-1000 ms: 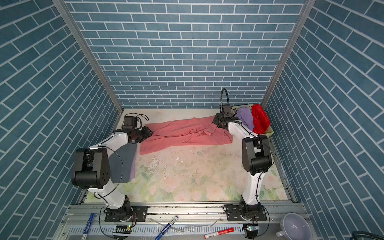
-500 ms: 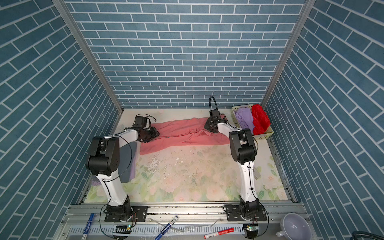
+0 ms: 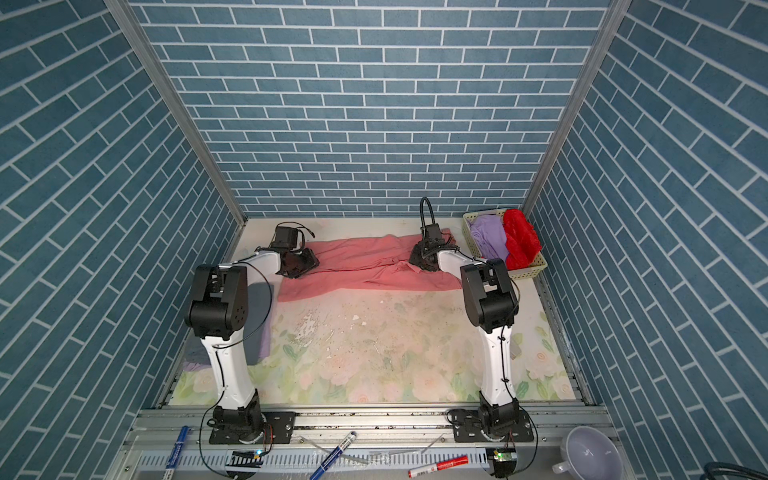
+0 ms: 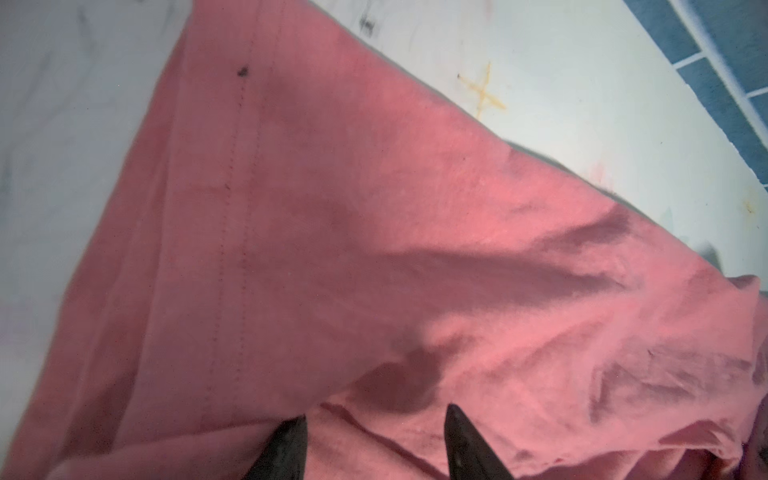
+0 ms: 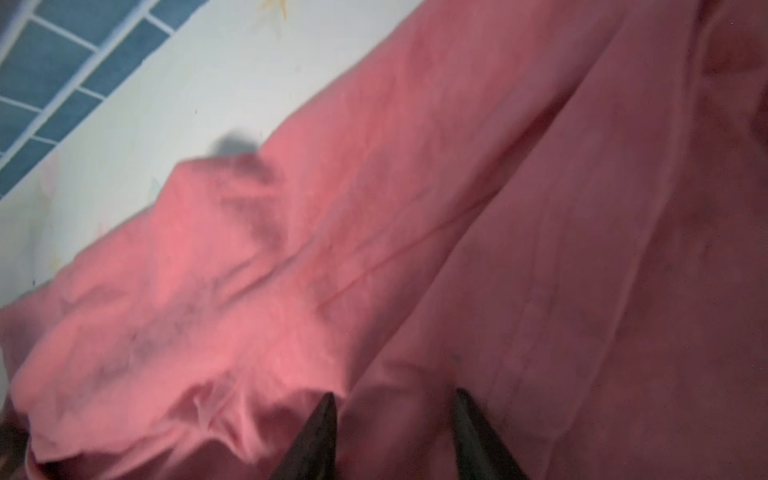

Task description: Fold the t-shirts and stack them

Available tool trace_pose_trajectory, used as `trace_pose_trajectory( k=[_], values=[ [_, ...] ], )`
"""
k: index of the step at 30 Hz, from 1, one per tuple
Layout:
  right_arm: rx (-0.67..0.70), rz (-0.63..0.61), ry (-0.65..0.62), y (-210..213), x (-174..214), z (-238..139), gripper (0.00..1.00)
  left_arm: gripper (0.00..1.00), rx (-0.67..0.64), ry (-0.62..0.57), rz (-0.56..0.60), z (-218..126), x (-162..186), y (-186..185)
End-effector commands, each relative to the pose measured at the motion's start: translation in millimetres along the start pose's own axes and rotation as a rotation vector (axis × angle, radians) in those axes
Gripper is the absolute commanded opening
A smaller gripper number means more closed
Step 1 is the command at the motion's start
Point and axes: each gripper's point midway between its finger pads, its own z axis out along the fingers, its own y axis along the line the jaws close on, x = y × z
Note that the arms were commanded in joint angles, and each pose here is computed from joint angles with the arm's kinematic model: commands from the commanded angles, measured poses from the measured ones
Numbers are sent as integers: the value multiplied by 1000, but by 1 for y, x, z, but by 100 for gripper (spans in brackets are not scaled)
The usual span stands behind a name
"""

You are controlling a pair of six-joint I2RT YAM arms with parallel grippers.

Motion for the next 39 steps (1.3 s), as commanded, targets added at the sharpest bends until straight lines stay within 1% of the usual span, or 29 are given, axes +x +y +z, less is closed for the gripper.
trace_pose_trajectory(
  k=[1,4,9,11,13,15,17,19,21,24,27,30,34,39],
  values=[
    [92,15,327,-31,112,-2,45,54,-95,125,-1,26,29,28],
    [78,0,393,-25,148,-20,45,55,-60,127,5,35,19,18],
    [45,-63,543,-4,219,-54,45,54,84,116,45,48,-7,-19],
    [11,-91,576,11,237,-71,45,53,121,99,72,43,-20,-33],
    [-6,-130,584,25,245,-92,45,53,146,51,117,26,-37,-47],
    [-5,-160,555,34,238,-111,46,54,156,-18,162,0,-53,-57],
    [-24,-181,508,44,226,-126,47,56,143,-66,183,-26,-62,-61],
    [-46,-213,436,56,206,-136,48,57,131,-83,175,-47,-59,-60],
    [-56,-246,369,66,188,-138,49,57,107,-70,156,-59,-49,-54],
    [-31,-287,272,75,161,-130,50,57,55,-43,132,-65,-24,-41],
    [-42,-309,234,88,145,-113,50,57,-13,-44,129,-69,-2,-27],
    [-71,-313,243,98,143,-95,50,58,-52,-33,106,-68,12,-12],
    [-52,-322,285,91,152,-78,50,55,-70,-3,96,-61,23,-5],
    [-22,-323,329,76,166,-71,50,54,-134,-25,96,-54,20,11]
  ],
)
